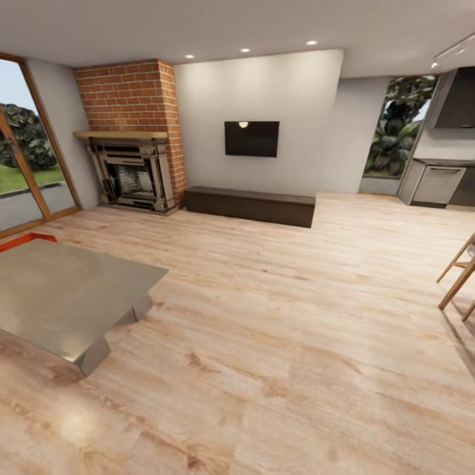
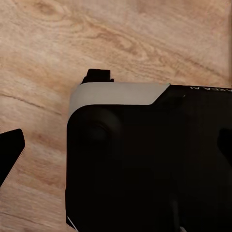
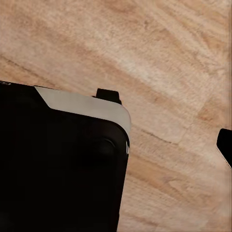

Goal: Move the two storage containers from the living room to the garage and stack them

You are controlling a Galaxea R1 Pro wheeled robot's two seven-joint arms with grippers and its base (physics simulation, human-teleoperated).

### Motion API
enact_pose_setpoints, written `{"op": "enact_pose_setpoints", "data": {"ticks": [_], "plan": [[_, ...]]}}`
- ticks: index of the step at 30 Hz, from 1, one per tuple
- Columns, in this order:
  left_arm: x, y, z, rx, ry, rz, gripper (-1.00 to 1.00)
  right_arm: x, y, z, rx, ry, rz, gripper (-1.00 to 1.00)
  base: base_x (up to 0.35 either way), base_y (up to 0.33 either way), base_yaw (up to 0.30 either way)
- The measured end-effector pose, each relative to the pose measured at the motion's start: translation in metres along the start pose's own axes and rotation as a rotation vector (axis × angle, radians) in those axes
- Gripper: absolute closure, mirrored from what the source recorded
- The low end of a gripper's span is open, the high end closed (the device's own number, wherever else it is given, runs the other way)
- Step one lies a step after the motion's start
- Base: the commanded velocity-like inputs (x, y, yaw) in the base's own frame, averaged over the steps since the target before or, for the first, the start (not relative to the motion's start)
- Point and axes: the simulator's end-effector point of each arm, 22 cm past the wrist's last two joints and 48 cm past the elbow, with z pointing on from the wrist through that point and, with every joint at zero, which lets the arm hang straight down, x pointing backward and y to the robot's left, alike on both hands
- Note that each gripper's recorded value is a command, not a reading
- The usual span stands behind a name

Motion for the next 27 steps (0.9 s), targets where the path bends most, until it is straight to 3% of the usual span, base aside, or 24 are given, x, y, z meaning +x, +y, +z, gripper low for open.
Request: {"op": "enact_pose_setpoints", "data": {"ticks": [27], "plan": [[0.0, 0.0, 0.0, 0.0, 0.0, 0.0, -1.0, 0.0, 0.0, 0.0, 0.0, 0.0, 0.0, -1.0, 0.322, 0.0, 0.0]]}}
